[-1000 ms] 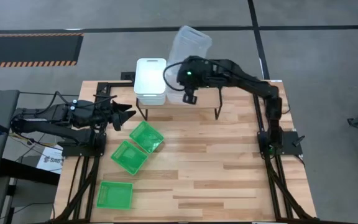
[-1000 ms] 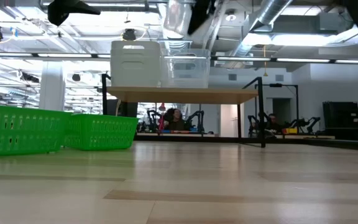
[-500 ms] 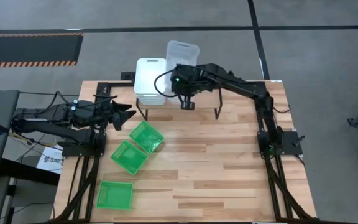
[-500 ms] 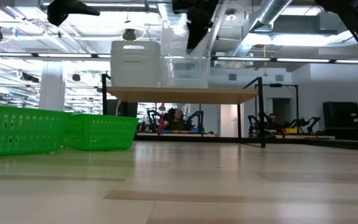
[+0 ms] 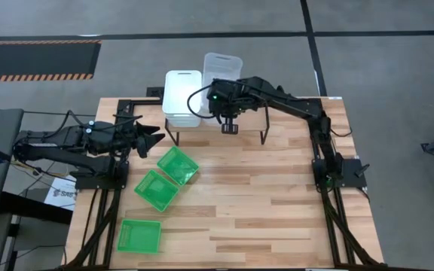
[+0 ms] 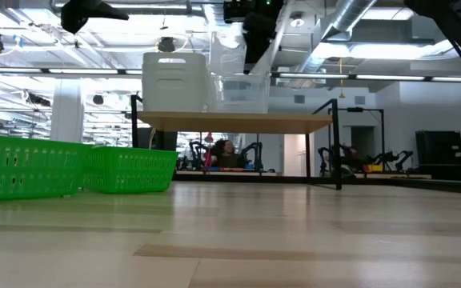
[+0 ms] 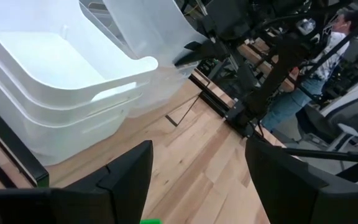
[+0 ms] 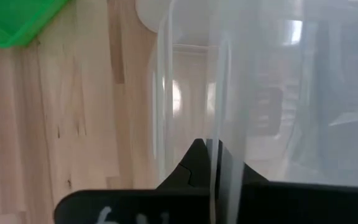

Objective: Stack baskets on shelf by color
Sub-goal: Stack the transparent bin on the transparent bin on the shelf, then put the top green bin on the shelf

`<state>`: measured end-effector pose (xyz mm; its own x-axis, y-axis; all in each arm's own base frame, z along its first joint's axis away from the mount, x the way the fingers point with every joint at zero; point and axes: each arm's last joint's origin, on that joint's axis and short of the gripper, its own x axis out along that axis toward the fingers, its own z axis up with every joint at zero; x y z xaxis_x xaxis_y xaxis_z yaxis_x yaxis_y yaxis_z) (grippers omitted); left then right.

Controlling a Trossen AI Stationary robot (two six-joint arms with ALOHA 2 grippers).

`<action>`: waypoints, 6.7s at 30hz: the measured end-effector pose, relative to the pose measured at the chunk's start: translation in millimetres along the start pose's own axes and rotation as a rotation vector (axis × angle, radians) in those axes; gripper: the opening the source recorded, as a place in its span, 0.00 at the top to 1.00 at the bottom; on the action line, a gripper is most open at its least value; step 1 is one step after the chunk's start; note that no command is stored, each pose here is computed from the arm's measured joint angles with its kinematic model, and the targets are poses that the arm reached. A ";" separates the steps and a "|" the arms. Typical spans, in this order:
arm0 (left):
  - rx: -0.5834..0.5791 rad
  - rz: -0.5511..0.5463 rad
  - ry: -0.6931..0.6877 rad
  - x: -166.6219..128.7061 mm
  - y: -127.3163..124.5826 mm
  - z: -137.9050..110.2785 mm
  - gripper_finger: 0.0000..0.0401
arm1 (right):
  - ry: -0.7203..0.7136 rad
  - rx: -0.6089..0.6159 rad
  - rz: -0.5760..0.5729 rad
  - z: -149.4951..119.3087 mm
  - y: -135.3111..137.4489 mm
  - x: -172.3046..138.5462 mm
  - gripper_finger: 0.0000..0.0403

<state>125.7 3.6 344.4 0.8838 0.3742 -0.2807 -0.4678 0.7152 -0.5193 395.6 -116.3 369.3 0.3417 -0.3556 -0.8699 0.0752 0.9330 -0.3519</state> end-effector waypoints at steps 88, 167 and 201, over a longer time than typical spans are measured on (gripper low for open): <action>-0.005 0.005 -0.005 -0.1 0.2 0.2 0.39 | -0.046 -0.030 0.078 -23.8 -28.0 -33.0 0.61; 0.020 0.080 0.001 -0.4 5.1 -3.0 0.39 | -0.440 0.221 -0.450 -3.0 -107.4 -44.9 0.71; -0.043 0.022 0.548 1.5 11.1 -37.3 0.39 | -0.336 -0.264 0.319 65.0 188.1 9.0 0.52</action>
<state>121.6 -10.0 308.1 0.7463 0.0180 -0.6654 -0.4960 0.6817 -0.5379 473.7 59.5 317.8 0.5936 0.0211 -0.8045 -0.3049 0.9310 -0.2006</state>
